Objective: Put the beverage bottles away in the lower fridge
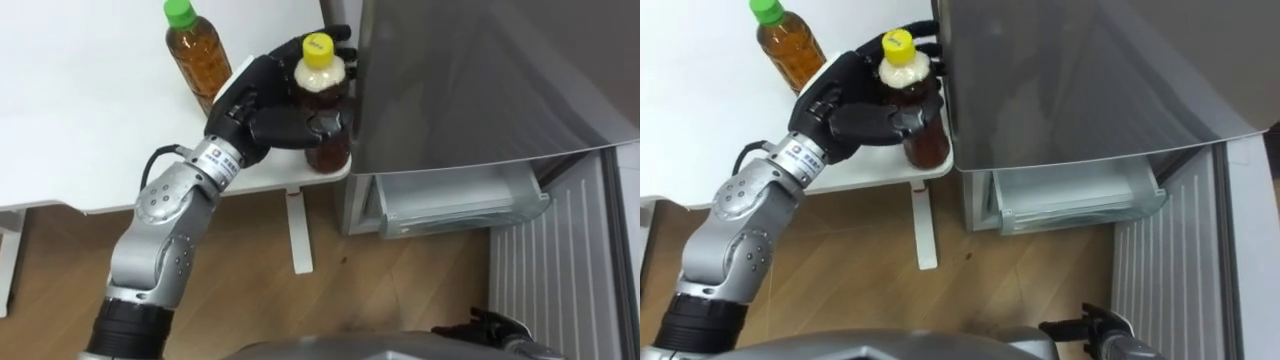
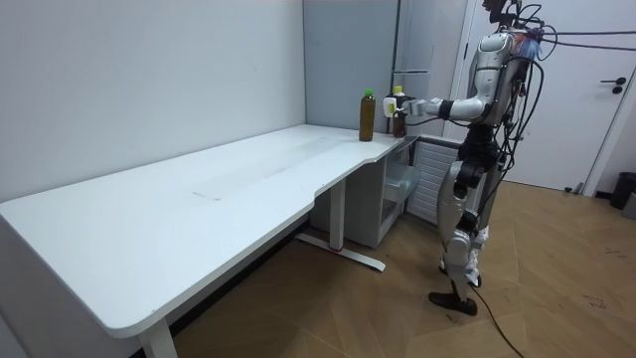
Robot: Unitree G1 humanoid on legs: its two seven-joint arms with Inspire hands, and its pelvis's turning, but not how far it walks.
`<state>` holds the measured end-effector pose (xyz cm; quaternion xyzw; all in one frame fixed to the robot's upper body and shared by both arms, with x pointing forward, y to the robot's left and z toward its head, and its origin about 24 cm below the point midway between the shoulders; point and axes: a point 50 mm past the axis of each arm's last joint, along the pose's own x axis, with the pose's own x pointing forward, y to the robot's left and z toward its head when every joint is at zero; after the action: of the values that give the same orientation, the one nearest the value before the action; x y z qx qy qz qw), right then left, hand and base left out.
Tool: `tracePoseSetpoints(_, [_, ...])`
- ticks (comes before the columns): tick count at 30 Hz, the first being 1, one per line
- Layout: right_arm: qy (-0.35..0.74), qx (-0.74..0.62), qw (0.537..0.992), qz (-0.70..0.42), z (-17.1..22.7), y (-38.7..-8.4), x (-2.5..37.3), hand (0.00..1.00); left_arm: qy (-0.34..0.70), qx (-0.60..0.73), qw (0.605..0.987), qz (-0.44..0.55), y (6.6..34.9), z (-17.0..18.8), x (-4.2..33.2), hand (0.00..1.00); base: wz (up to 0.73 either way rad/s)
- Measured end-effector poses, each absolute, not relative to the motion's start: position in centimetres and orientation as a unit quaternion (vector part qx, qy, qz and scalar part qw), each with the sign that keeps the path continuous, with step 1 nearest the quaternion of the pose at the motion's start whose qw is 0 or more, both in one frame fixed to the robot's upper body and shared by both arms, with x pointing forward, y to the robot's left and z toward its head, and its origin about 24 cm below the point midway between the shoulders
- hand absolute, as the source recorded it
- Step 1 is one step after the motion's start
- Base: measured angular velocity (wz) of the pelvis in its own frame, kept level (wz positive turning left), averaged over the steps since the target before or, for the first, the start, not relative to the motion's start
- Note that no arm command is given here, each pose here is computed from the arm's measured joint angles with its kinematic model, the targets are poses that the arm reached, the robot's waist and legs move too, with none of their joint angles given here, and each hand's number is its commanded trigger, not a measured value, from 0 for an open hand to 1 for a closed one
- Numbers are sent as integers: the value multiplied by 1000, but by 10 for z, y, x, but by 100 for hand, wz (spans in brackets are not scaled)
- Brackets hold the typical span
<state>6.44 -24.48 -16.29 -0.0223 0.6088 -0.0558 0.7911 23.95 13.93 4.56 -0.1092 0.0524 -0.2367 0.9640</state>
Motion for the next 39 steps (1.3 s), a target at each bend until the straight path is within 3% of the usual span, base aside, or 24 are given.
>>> tracePoseSetpoints(22, [610,-17,791,-47,-164,-240,67,0,70,-107,961,-247,135,43,238,100,0])
tracePoseSetpoints(39, [593,-89,800,19,-161,-234,87,0,53,-107,941,-317,108,51,229,100,1])
